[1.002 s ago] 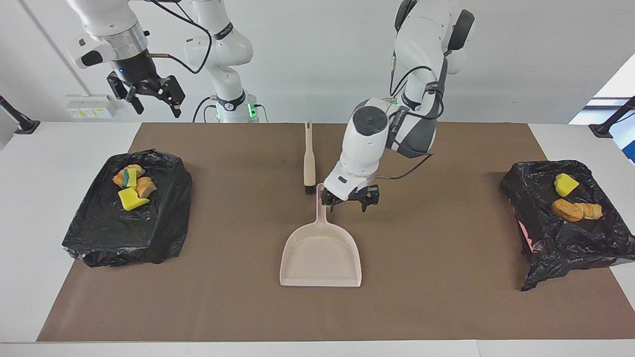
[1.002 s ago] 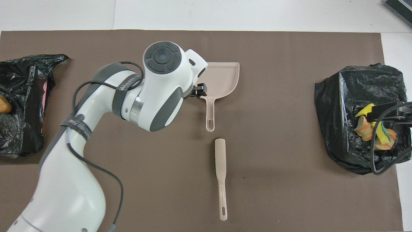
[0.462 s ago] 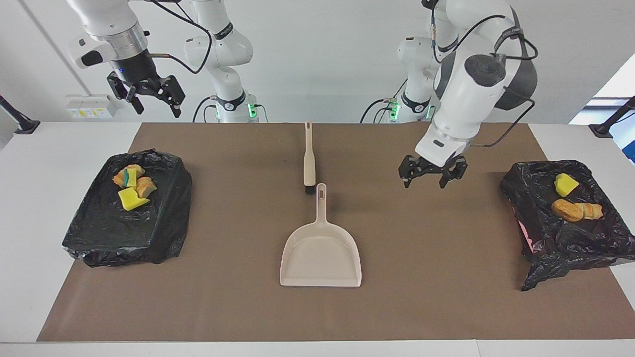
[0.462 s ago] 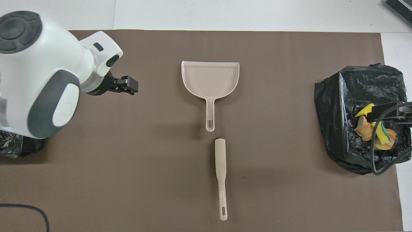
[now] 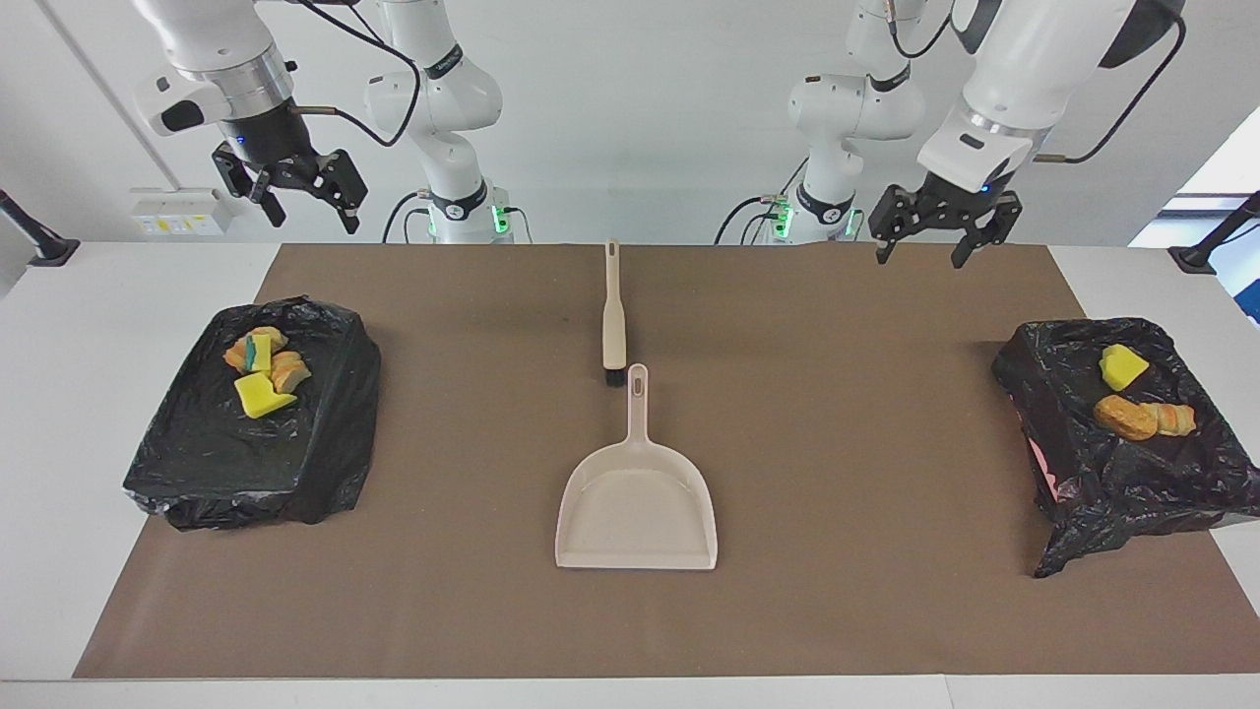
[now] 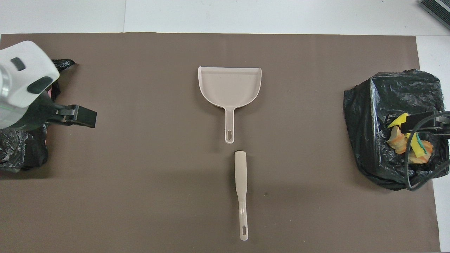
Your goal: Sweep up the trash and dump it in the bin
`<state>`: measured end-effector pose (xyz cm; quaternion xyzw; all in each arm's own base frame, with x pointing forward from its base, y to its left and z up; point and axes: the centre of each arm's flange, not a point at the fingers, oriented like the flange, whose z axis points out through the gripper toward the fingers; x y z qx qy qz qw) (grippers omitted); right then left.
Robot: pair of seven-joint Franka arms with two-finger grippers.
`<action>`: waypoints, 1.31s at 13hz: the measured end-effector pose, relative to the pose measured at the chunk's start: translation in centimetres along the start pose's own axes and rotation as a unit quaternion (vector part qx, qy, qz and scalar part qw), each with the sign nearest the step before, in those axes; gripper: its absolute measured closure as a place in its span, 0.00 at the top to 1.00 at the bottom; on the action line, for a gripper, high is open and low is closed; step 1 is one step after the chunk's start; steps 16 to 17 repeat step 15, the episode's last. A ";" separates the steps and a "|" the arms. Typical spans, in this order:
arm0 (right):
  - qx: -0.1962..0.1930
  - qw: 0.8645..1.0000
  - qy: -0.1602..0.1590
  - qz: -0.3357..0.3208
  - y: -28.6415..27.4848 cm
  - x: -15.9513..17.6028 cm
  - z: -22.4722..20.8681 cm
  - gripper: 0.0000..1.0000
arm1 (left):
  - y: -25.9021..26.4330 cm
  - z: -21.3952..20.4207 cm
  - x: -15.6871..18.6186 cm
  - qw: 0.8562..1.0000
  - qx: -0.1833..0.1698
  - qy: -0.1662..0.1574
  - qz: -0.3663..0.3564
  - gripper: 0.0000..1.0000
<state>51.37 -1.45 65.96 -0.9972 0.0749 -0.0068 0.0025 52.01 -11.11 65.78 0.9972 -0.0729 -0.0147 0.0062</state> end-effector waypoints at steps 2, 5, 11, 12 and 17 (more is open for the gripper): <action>0.000 1.000 0.000 0.000 0.0 0.0 0.0 1.00 | -2.2 -1.8 -1.1 1.000 -0.001 -0.009 0.015 1.00; 0.000 1.000 0.000 0.000 0.0 0.0 0.0 1.00 | -4.2 -2.5 -0.9 1.000 -0.005 -0.009 0.010 1.00; 0.000 1.000 0.000 0.000 0.0 0.0 0.0 1.00 | -3.9 -2.6 -1.1 1.000 -0.006 -0.012 0.013 1.00; 0.000 1.000 0.000 0.000 0.0 0.0 0.0 1.00 | -4.0 -2.6 -1.4 1.000 -0.006 -0.013 0.012 1.00; 0.000 1.000 0.000 0.000 0.0 0.0 0.0 1.00 | -4.4 -2.5 -1.8 1.000 -0.006 -0.016 0.009 1.00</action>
